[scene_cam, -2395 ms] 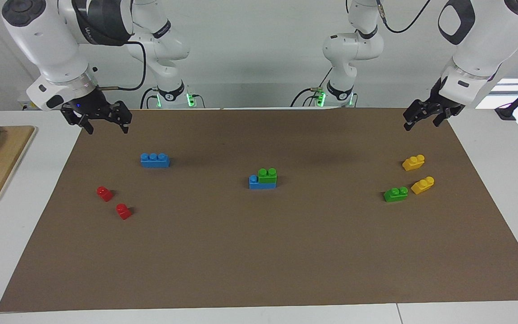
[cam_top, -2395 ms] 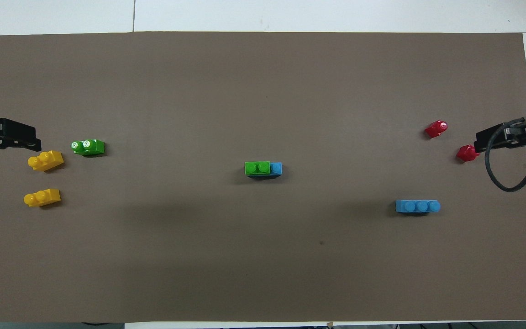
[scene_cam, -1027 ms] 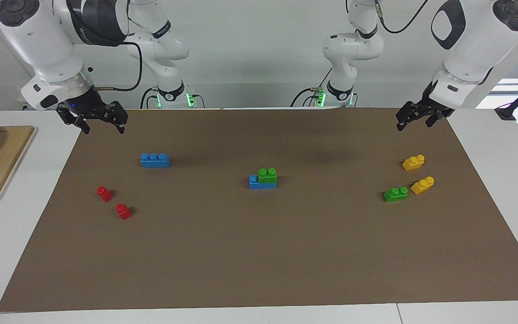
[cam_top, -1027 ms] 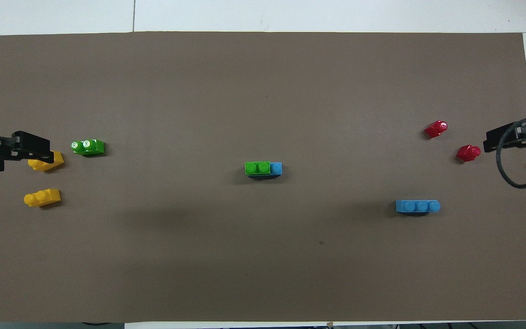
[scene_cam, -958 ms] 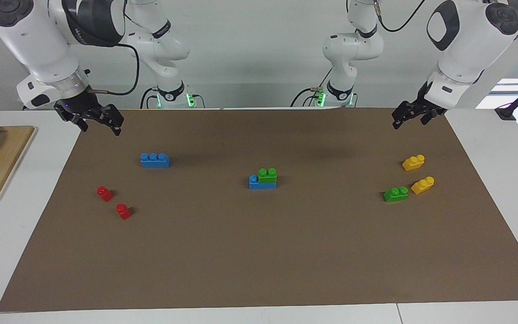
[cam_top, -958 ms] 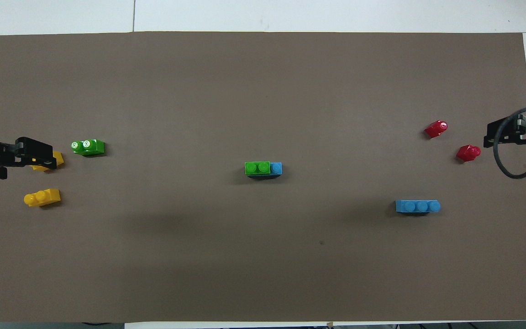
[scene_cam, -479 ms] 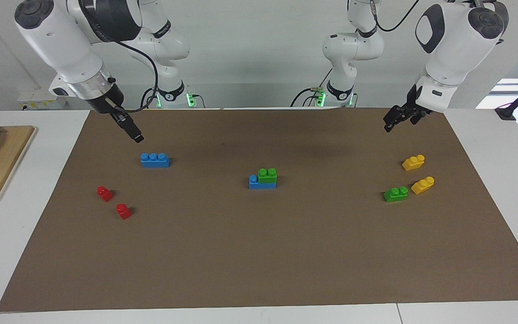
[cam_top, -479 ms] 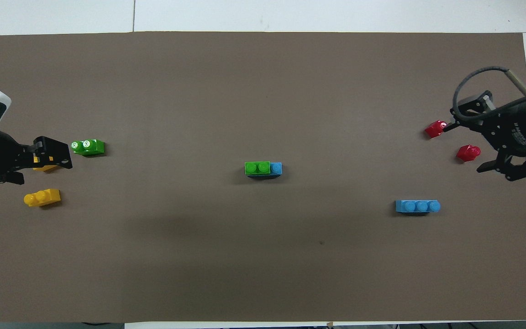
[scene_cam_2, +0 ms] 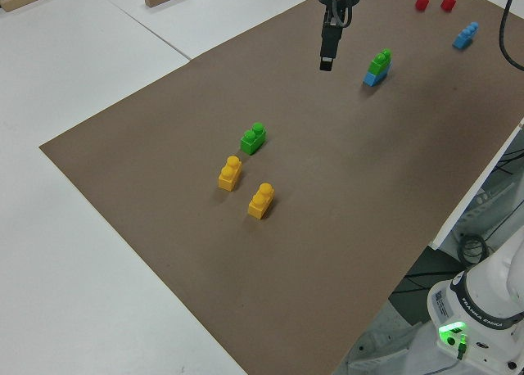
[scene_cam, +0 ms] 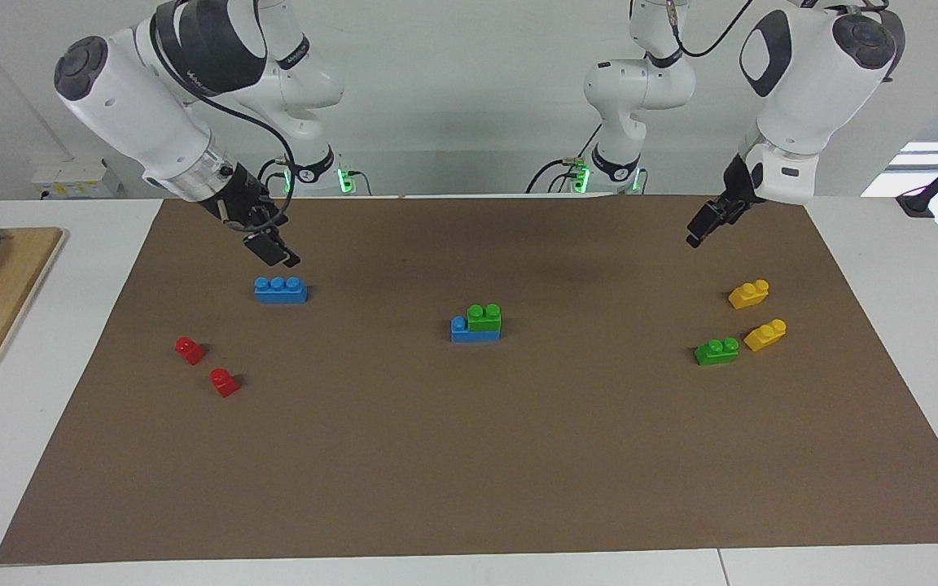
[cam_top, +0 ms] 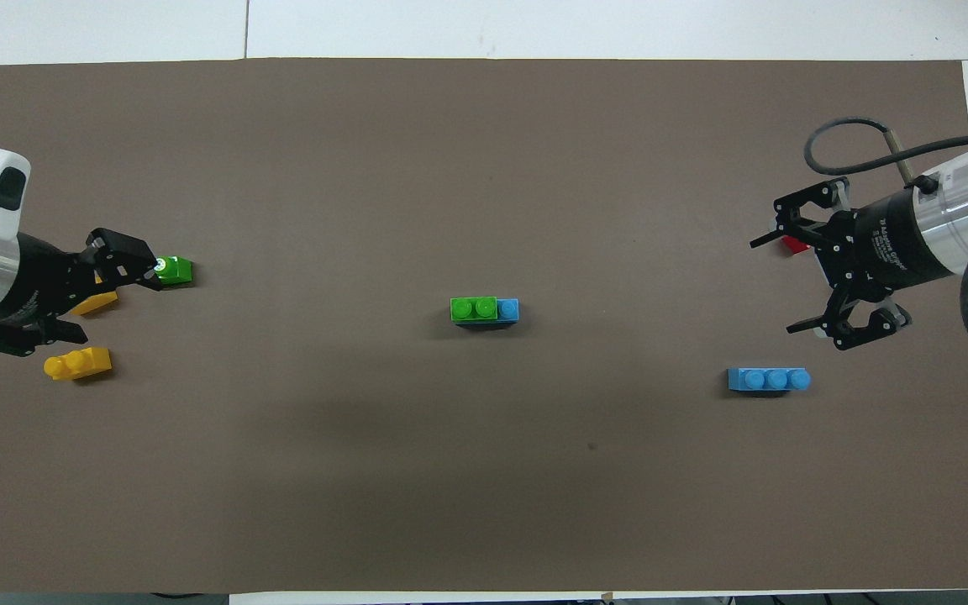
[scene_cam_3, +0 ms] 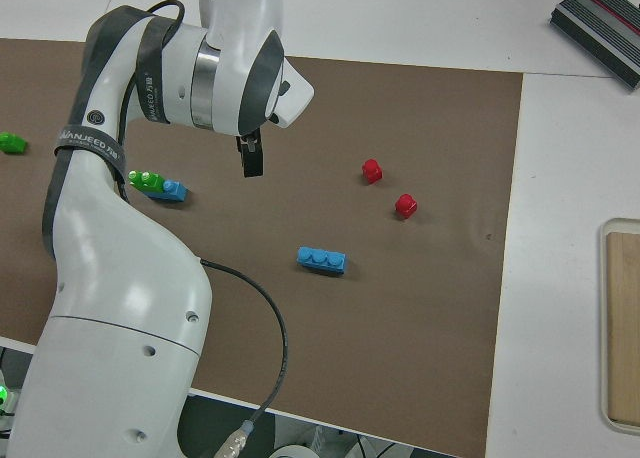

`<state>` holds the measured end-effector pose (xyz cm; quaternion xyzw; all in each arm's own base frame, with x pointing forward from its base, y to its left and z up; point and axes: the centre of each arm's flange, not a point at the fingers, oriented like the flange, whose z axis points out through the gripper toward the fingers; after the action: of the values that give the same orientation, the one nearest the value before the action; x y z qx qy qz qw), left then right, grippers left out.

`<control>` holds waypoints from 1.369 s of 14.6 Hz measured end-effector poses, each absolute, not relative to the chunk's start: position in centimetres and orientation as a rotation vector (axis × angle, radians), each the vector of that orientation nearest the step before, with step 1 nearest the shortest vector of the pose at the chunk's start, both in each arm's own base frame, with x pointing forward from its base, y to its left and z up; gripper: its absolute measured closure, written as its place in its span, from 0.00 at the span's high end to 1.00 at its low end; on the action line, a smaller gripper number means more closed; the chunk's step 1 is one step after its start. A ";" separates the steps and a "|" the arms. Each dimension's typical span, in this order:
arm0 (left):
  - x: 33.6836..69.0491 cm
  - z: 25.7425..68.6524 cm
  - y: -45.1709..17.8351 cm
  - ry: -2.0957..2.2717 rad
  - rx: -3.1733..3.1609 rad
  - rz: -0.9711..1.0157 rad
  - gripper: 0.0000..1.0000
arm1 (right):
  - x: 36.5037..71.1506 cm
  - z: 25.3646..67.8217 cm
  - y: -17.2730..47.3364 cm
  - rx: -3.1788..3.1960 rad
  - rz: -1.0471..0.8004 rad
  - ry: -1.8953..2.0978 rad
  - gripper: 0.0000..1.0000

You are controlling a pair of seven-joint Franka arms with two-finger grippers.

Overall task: Remove green block with left arm and hold with right
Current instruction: 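Move both grippers toward the joined green and blue block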

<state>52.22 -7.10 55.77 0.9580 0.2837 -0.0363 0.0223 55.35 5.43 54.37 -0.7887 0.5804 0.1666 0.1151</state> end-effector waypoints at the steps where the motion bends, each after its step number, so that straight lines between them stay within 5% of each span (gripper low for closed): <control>1: 52.1 55.4 -8.2 0.958 2.943 -0.108 1.00 | 55.5 54.1 5.6 -2.284 0.514 1.713 1.00; 20: 54.1 50.3 -21.2 1.996 2.289 -0.201 1.00 | 55.1 53.4 10.2 -2.215 0.612 1.718 1.00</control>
<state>54.08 -21.22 50.32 0.7512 0.6549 -0.0659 0.0488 55.10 10.16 53.45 -0.7648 0.5932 0.2114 0.1359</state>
